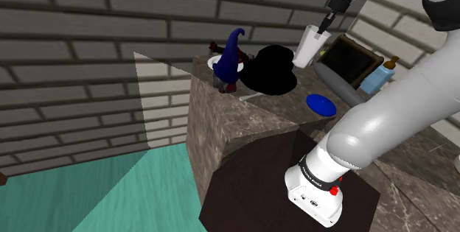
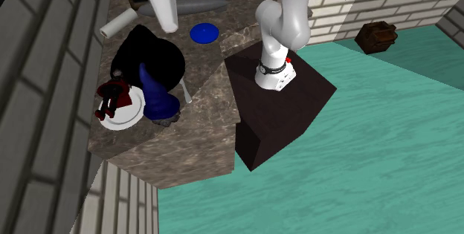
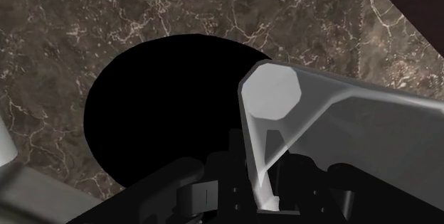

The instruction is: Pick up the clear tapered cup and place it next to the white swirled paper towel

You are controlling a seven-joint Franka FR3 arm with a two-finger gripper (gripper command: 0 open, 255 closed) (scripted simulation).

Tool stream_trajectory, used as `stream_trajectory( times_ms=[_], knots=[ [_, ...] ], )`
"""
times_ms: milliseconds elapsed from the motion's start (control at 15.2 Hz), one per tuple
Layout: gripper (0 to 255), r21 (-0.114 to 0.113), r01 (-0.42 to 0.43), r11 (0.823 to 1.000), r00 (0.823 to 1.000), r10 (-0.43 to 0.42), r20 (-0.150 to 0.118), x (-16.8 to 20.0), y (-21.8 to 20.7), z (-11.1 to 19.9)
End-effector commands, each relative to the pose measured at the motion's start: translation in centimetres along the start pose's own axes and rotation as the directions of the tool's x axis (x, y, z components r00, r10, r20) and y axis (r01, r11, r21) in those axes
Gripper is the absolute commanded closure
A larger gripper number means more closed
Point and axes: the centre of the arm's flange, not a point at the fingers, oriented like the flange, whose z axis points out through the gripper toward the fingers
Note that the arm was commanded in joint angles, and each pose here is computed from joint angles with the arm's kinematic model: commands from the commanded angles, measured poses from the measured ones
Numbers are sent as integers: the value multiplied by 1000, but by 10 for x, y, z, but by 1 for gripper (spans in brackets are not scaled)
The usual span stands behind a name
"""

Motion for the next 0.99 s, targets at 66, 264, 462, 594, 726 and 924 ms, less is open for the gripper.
stream_trajectory(
  times_ms=[66, 264, 462, 594, 726, 924],
  knots=[
    [255, -2, 3, 1000, 1000, -3, -1, -8, 37, -1],
    [255, -2, 3, 1000, 1000, -3, -1, -17, 75, -1],
    [255, -2, 3, 1000, 1000, -3, -1, -26, 114, 0],
    [255, -2, 3, 1000, 1000, -3, -1, -32, 140, 0],
    [255, -2, 3, 1000, 1000, -3, -1, -38, 165, 1],
    [255, -2, 3, 1000, 1000, -3, -1, -47, 204, 2]
  ],
)
